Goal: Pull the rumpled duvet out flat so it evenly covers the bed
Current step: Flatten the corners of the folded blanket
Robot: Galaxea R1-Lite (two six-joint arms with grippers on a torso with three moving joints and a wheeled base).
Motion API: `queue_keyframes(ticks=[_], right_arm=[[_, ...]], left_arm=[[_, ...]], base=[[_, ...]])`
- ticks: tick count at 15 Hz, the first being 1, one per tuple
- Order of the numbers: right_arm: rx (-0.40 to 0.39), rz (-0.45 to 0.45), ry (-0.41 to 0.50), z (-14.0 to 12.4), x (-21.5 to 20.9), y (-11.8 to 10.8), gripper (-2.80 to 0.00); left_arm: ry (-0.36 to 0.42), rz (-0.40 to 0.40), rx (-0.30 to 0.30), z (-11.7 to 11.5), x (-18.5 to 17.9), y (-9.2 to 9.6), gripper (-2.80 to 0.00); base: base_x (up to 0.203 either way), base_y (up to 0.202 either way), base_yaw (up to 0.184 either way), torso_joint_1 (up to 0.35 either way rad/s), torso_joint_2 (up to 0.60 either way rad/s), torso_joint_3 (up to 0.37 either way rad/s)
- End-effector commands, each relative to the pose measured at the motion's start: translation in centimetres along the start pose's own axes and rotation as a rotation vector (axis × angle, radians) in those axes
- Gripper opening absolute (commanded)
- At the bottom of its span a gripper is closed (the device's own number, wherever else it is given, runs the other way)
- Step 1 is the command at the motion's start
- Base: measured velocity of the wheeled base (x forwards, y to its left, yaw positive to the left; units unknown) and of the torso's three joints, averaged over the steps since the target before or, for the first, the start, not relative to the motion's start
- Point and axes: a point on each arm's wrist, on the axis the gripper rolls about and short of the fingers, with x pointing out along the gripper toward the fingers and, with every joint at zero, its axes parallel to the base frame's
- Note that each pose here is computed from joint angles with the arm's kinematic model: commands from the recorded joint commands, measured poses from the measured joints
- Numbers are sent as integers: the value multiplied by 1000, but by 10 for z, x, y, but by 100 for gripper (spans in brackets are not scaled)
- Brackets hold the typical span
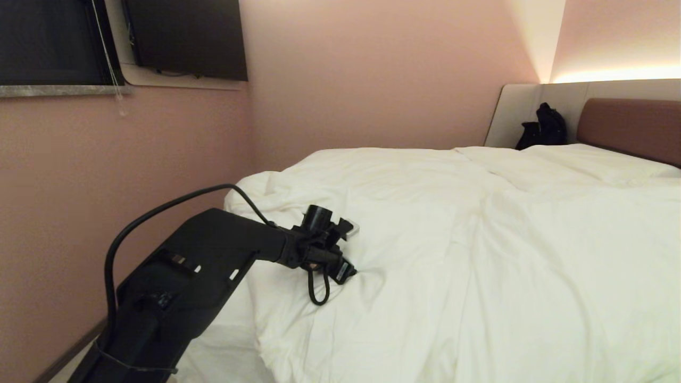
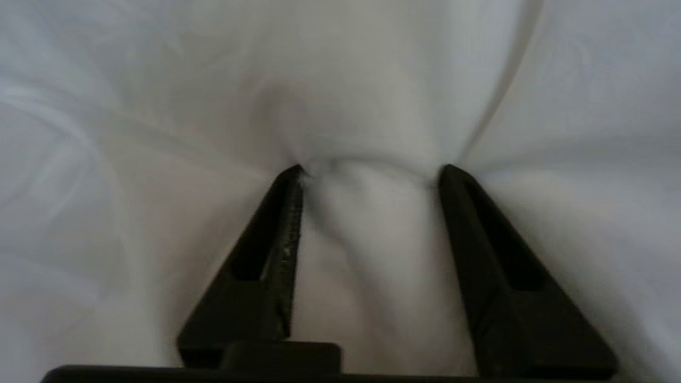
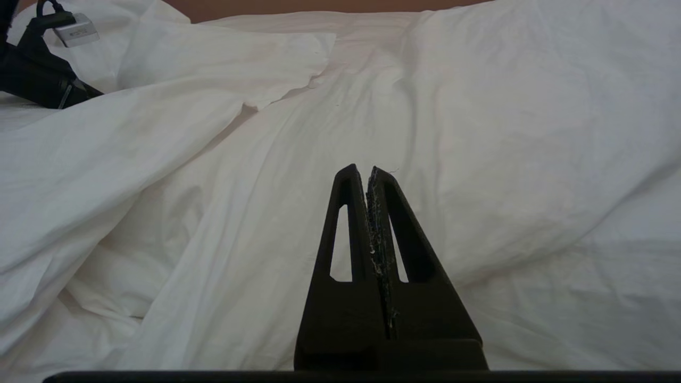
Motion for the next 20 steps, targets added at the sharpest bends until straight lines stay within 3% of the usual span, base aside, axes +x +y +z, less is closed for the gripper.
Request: queue_keyframes(ticks=[1,8,15,18,20], right_arm=[[0,1,0,0,0,0,-280],[0,1,1,0,0,0,-280],[0,1,0,0,0,0,-280],[0,-1,-1,0,0,0,-280],[0,-1,-1,0,0,0,-280]], left_arm=[[-2,-2,4,1,0,-1,-280],[-12,-6,1,6,-10,-4,-280],[-39,-14,-15,24,-95,-16,-280],[-33,-19,-25,18,-135,-24,-280],[-30,-19,-28,16,-140,-25,-280]], base=[[0,0,0,0,0,0],[0,0,0,0,0,0],[0,0,0,0,0,0],[0,0,0,0,0,0],[0,0,0,0,0,0]])
